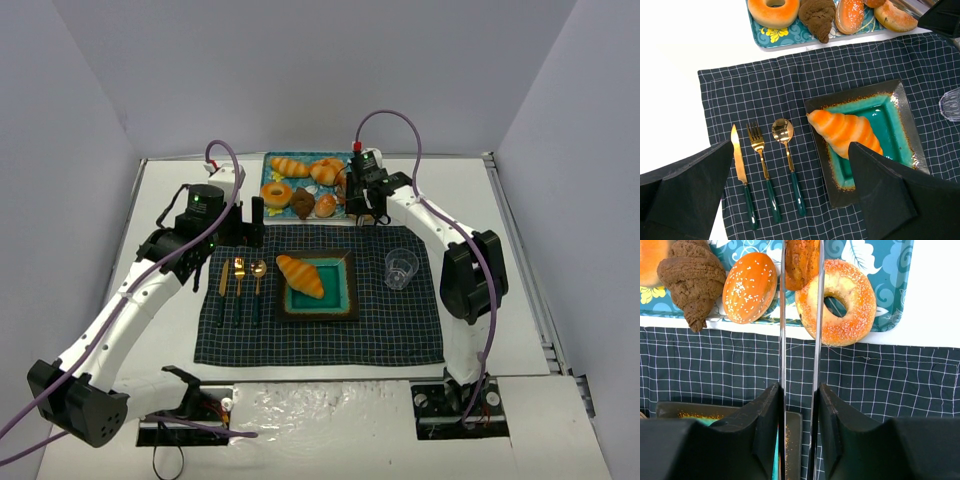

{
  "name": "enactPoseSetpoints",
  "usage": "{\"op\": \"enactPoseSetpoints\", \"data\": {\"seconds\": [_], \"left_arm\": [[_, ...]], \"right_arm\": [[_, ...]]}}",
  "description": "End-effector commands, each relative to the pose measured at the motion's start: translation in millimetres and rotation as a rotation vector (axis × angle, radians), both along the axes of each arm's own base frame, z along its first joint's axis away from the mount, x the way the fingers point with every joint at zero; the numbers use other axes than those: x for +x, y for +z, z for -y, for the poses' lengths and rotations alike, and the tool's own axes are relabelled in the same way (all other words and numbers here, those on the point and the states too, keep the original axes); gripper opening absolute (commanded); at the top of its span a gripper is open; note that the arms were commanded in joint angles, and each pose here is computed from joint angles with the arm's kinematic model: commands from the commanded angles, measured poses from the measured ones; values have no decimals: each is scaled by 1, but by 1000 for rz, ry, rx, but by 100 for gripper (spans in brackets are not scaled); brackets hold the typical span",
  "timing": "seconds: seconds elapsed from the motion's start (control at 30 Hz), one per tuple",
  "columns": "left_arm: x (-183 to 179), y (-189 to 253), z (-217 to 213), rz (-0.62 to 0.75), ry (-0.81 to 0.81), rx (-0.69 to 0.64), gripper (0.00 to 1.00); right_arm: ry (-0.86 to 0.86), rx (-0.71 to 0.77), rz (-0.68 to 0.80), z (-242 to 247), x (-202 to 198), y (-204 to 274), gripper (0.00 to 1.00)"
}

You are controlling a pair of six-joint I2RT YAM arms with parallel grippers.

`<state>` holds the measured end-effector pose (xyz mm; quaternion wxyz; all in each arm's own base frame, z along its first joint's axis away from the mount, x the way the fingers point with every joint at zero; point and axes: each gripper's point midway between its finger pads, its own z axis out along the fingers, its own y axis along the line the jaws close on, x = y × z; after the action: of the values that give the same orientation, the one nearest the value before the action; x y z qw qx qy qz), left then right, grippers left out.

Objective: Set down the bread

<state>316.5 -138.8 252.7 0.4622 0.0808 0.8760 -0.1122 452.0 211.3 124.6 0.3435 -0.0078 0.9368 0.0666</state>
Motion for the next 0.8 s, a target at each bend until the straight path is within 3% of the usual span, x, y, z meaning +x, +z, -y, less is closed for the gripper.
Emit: {"op": "enactPoseSetpoints", "data": {"seconds": [0.0, 0.2, 0.77], "left_arm": [[8, 19, 3, 73, -2, -16, 97], [8, 20, 4, 74, -2, -16, 97], [8, 19, 4, 73, -4, -19, 97]], "right_arm": [[4, 42, 96, -5, 17, 35, 13], [-4, 45, 130, 0, 14, 52, 7], [-9, 71, 204, 12, -5, 102, 4]]}}
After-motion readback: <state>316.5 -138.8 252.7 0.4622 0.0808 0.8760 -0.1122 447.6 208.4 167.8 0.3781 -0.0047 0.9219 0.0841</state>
